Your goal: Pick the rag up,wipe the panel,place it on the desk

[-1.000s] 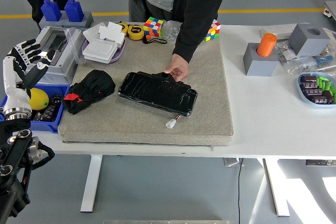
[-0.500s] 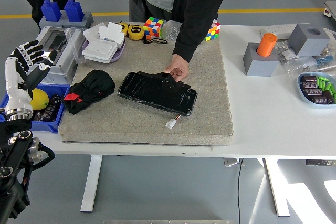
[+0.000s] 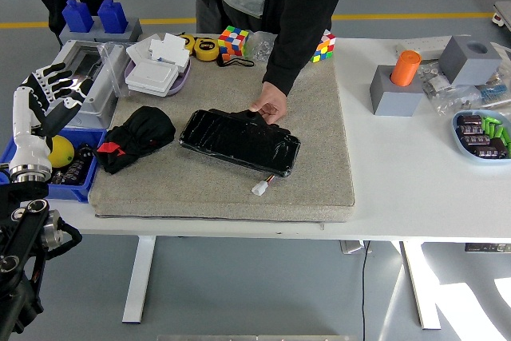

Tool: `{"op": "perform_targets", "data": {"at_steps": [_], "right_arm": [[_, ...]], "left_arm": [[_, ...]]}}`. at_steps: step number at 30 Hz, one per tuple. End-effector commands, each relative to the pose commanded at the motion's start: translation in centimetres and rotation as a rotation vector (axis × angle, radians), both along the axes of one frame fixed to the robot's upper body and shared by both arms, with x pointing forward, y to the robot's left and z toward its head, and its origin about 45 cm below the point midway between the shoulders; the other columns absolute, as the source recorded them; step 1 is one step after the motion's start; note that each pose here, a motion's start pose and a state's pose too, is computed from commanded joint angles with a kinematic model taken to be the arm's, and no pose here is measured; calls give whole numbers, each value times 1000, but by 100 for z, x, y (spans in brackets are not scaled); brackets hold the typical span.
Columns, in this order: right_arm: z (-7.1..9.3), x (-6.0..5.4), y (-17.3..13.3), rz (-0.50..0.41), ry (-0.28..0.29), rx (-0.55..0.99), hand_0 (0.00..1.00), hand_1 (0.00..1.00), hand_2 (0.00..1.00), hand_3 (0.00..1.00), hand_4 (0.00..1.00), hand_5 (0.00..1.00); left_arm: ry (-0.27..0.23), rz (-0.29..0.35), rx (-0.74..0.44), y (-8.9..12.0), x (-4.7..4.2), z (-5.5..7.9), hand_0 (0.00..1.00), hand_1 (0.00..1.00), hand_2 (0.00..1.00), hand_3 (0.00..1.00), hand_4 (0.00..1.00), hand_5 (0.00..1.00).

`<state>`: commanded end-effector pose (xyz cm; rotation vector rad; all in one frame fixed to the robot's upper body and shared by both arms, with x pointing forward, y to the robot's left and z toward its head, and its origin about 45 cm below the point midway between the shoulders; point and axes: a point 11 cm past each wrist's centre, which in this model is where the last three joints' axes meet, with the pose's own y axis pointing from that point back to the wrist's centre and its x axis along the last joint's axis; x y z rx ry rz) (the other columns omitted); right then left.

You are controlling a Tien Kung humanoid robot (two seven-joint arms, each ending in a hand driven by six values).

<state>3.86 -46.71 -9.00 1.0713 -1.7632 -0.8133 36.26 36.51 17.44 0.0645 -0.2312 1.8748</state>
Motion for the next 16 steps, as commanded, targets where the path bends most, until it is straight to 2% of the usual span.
{"op": "perform_targets", "data": {"at_steps": [5, 16], "right_arm": [[-1, -12, -4, 1, 7, 2, 589, 604, 529, 531, 881, 349], [-11, -50, -5, 3, 30, 15, 596, 607, 533, 532, 887, 358]], "left_arm": [[13, -6, 4, -15, -30, -49, 640, 646, 660, 678, 991, 353], [0, -14, 21, -9, 10, 21, 643, 647, 661, 677, 990, 352]]}}
